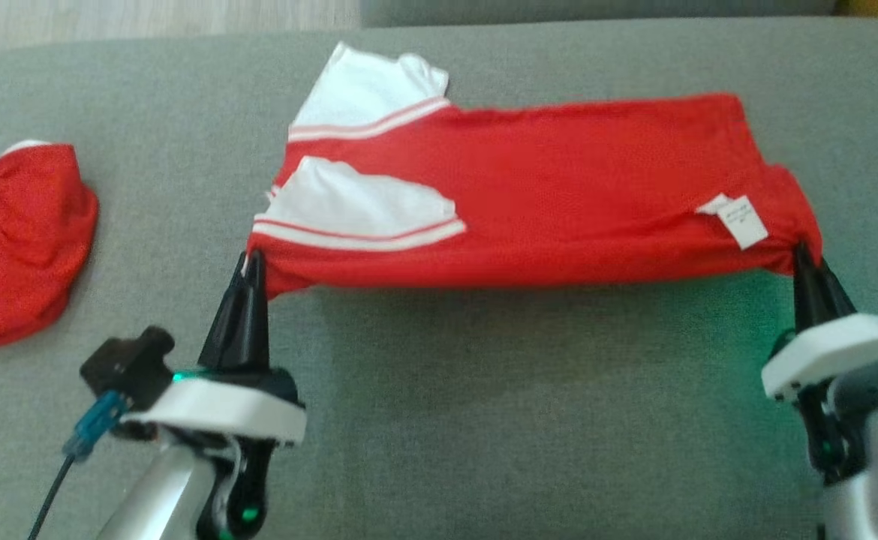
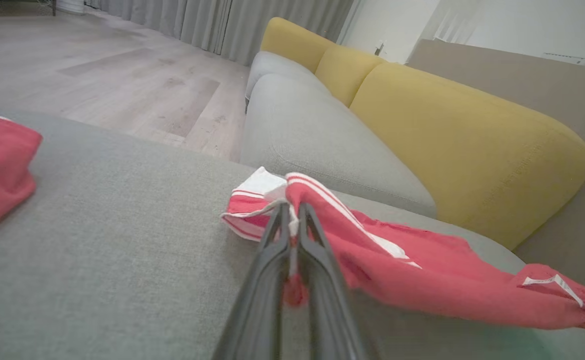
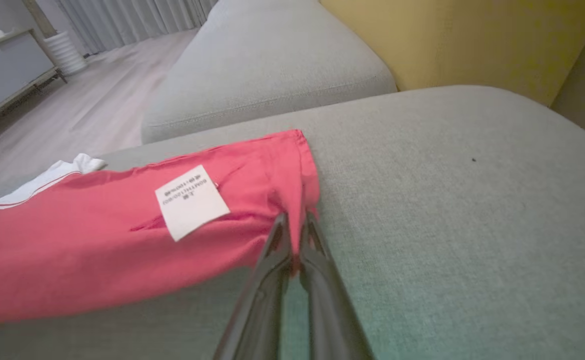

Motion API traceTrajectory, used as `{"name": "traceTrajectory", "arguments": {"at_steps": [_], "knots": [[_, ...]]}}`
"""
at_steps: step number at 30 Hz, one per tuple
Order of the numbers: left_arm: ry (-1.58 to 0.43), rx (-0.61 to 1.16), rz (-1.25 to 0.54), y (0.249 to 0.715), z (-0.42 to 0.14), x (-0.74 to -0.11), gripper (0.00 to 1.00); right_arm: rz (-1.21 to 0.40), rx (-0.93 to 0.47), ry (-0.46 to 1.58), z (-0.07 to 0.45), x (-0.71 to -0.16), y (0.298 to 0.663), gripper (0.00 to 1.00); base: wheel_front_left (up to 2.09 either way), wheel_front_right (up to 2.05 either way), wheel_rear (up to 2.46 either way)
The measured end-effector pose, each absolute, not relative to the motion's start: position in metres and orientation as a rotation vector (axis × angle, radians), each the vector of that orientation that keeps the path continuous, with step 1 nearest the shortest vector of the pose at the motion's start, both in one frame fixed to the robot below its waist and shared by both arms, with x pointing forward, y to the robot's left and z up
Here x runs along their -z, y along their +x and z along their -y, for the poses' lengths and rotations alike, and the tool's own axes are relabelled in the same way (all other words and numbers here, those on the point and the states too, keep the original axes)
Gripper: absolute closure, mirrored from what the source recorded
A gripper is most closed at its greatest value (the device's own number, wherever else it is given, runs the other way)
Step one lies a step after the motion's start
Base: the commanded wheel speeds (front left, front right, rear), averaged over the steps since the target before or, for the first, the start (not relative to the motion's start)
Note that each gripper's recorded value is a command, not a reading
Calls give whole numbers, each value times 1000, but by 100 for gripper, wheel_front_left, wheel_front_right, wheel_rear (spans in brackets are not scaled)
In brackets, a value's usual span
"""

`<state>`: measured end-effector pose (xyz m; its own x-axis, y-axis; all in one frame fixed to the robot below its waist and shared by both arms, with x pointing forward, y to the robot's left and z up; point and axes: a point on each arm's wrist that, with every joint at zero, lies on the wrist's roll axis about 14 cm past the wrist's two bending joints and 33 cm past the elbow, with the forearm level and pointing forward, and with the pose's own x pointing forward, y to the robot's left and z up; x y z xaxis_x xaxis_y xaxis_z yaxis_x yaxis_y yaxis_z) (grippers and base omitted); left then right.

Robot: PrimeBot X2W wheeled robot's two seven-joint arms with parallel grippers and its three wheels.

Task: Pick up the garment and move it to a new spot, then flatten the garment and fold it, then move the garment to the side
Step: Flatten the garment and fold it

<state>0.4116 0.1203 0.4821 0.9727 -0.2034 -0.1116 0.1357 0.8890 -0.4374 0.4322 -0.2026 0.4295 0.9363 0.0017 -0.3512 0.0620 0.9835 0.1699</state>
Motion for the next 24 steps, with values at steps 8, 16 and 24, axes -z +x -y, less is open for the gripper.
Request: {"name": "traceTrajectory", "arguments": {"at_steps": [8,16,24], "knots": [[-412,184,-294,354,-121,-469,100,-426,46,166,214,-437,376,100,0,0,0],[-427,135,-482,313,-121,-421,100,-614,105,223,225,-386,323,53,0,0,0],[-373,140,-516,313,-127,-403,0,-607,144,233,234,-378,317,0,0,0,0]]}}
